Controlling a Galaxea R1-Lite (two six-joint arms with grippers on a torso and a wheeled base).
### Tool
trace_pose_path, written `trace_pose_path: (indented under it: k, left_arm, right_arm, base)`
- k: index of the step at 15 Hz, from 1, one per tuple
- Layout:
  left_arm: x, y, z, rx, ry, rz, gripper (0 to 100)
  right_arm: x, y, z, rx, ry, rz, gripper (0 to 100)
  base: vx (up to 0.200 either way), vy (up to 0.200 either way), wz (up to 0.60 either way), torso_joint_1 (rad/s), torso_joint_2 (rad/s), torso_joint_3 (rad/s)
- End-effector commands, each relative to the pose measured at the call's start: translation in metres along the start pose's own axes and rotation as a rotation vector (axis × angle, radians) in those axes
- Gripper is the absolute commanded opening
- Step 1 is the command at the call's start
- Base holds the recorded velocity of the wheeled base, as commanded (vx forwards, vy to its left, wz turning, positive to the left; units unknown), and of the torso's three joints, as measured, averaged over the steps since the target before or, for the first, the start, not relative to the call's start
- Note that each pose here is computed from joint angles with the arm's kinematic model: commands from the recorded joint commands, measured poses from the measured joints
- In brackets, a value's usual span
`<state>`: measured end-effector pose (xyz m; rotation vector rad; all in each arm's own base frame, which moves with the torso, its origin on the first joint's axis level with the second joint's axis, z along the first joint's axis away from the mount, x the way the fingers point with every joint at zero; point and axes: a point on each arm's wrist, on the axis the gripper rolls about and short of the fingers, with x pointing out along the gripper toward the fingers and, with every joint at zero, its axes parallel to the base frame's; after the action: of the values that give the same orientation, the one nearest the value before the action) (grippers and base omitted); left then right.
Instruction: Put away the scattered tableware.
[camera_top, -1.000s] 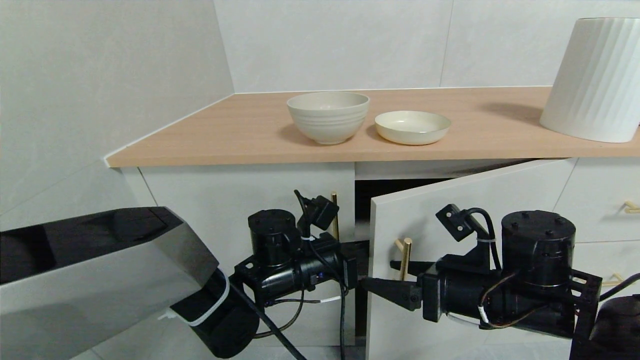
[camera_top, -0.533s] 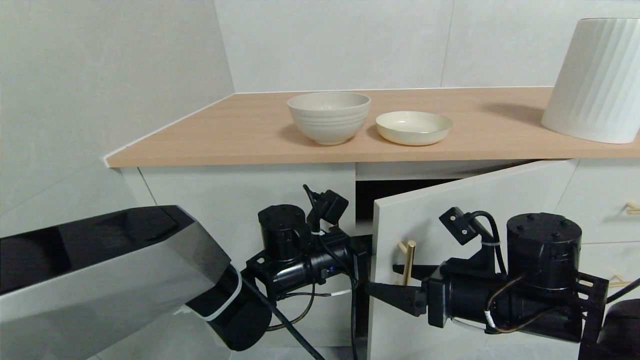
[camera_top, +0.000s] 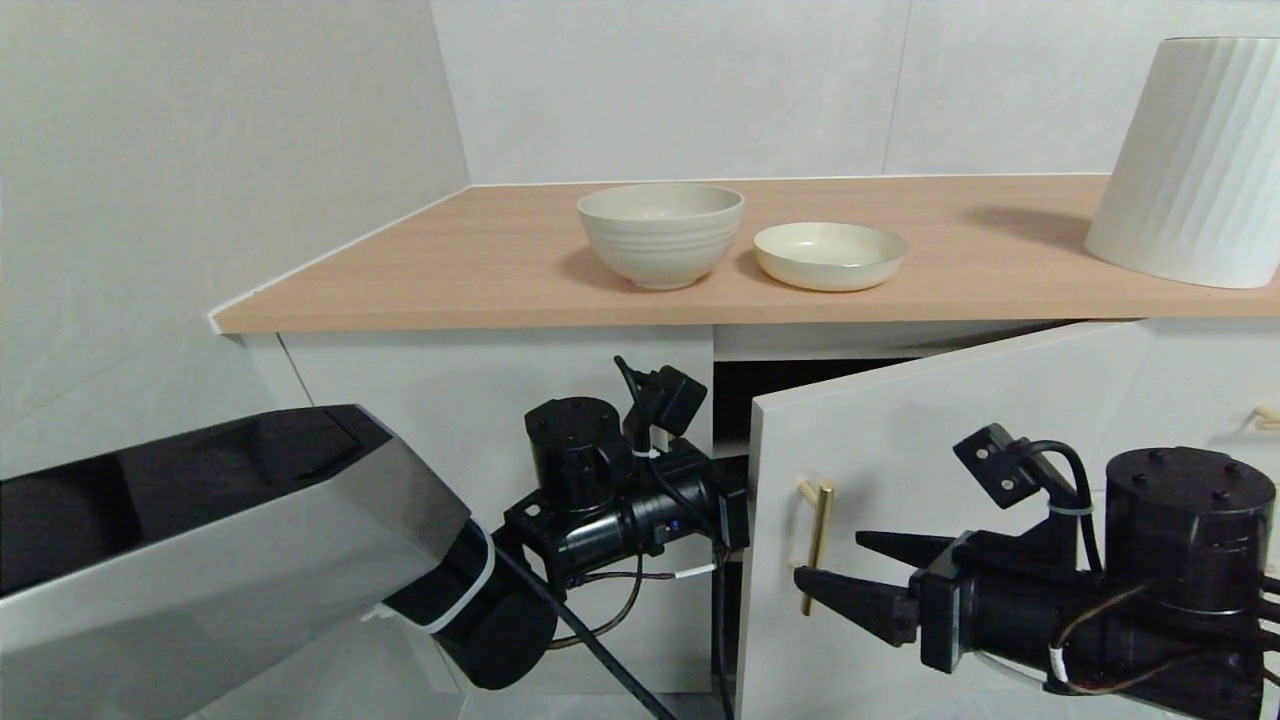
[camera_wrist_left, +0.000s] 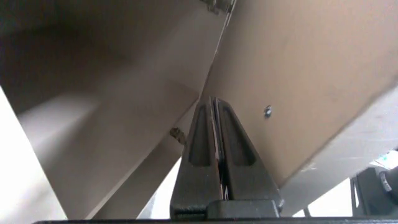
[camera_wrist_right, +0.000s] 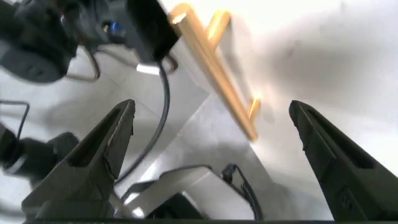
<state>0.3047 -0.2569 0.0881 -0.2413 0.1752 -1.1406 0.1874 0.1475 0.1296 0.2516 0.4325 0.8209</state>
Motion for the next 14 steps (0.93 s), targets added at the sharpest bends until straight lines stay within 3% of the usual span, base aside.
trace_pose_path:
  k: [1,5,11,14]
  left_arm:
    - [-0.003,-0.006,0.004,0.004,-0.007,-0.010,0]
    - [-0.005,-0.019,-0.001,-0.013,0.018,-0.036,0]
    - [-0.005,-0.020,-0.001,-0.019,0.021,-0.040,0]
    - [-0.005,-0.021,0.001,-0.048,0.015,-0.042,0]
  right_arm:
    - [-0.031,0.009,0.003,-0.004,-0.019,-0.005,100]
    - [-0.049,0.010,-0.003,-0.058,0.010,-0.148,100]
    - [-0.057,0.014,-0.003,-0.064,0.018,-0.154,100]
    - [-0.055,0.020,-0.007,-0.073,0.046,-0.112,100]
  base:
    - [0.000,0.000,0.00,0.000,0.00,0.000]
    - [0.000,0.000,0.00,0.000,0.00,0.000]
    - [0.000,0.000,0.00,0.000,0.00,0.000]
    - [-0.200,0.000,0.00,0.004,0.00,0.001]
